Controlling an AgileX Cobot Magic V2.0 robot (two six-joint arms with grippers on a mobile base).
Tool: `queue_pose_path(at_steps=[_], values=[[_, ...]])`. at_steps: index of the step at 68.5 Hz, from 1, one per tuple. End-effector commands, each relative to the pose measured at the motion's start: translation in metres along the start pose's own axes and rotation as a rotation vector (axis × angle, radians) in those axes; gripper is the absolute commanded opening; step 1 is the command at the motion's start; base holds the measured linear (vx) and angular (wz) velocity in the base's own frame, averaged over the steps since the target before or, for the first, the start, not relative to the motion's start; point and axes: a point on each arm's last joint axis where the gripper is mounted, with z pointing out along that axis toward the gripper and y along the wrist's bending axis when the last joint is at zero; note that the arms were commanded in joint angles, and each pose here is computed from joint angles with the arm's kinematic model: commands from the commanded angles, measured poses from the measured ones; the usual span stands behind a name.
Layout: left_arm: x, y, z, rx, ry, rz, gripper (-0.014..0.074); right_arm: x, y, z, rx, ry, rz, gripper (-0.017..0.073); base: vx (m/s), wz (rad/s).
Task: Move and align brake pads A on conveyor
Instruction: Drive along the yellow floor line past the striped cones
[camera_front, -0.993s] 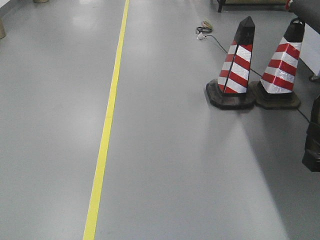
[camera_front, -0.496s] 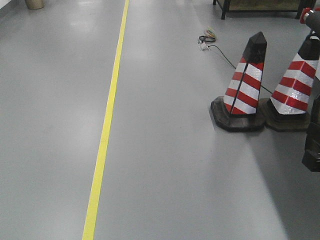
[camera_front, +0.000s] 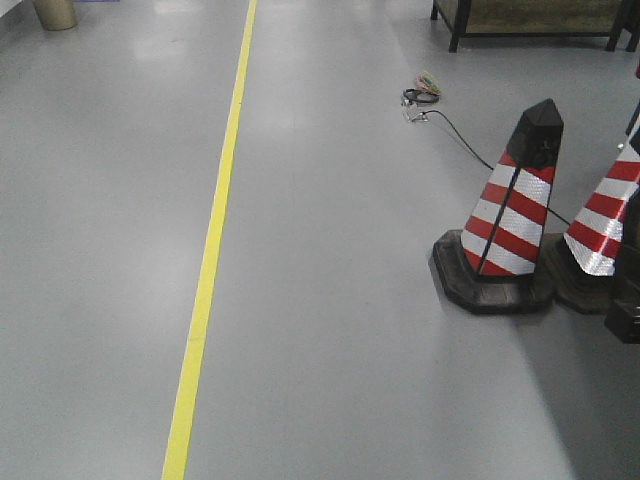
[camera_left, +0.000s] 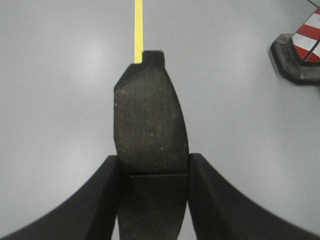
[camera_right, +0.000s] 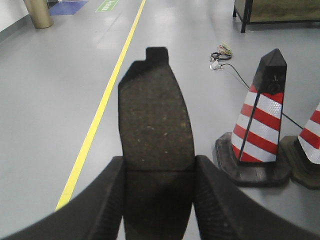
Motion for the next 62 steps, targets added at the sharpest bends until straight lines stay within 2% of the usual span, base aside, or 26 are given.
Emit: queue_pose_path(at_steps=[1, 62], values=[[-0.0126, -0.0018, -0.0070, 0.016, -0.103, 0.001, 0.0135, -0.0206, -0.0002, -0.0041, 0.004, -0.133, -0.007, 0.0033, 0.53, 0.00], [-0.0127, -0.0018, -0.0070, 0.016, -0.103, 0.001, 0.0135, -0.0206, -0.0002, -0.0041, 0.004, -0.133, -0.007, 0.0033, 0.51, -0.01]])
